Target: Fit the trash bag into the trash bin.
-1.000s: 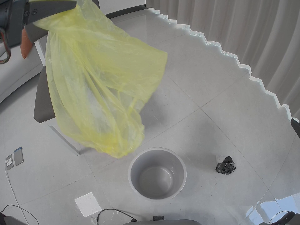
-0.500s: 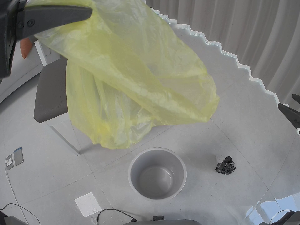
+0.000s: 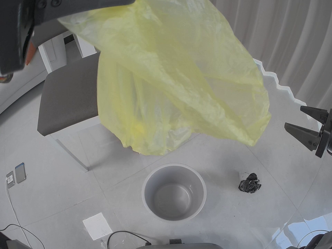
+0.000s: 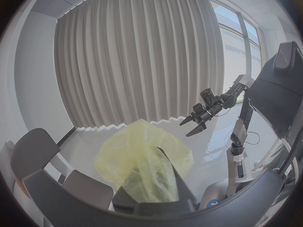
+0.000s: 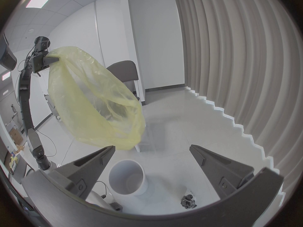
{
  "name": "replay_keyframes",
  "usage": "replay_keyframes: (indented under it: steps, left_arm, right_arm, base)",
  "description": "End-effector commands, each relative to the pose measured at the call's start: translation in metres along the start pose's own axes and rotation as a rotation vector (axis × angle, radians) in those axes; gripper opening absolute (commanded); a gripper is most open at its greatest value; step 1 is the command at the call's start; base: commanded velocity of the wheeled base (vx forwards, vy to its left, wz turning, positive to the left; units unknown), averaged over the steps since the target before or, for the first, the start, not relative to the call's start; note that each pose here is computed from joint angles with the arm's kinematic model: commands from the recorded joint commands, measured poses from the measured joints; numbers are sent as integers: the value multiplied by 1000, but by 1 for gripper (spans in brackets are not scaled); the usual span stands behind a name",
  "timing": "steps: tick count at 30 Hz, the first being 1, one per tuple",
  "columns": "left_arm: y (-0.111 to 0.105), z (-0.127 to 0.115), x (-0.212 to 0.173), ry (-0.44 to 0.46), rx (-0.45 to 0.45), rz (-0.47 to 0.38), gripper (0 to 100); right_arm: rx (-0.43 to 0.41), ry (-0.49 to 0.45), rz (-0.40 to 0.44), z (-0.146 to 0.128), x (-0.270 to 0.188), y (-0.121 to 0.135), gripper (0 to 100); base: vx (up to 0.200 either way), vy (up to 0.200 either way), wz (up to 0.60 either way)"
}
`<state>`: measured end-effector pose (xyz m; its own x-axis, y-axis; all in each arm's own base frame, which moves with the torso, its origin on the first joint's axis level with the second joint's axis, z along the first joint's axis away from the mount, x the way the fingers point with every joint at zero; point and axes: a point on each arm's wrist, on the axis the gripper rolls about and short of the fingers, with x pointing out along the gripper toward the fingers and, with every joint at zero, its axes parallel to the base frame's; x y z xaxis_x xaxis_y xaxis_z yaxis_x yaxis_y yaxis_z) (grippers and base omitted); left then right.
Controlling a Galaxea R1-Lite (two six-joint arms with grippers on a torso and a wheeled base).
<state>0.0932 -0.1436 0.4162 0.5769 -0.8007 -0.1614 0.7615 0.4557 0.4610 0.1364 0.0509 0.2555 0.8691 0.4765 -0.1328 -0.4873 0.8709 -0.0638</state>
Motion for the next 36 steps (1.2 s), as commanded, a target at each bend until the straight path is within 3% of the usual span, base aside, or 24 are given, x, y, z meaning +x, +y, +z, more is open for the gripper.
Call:
replay_keyframes:
  steps: [1,12,23,36]
  left_arm:
    - [-2,0,11,13,2,-15,0]
    - [-13,7,24,-24,7,-55,0]
    - [-12,14,19,-49,6,-47,0]
    - [-14,17,15,-71,5,-60,0]
  right_arm:
    - [-3,-6,15,1,5,1,100]
    - [28,-72,14,25,7,-1,100]
    - [30,37,42,-1,20,3,100]
    - [33,75,54,-1,42,2,100]
  base:
    - [0,0,0]
    - [0,0,0]
    - [0,0,0]
    - [0,0,0]
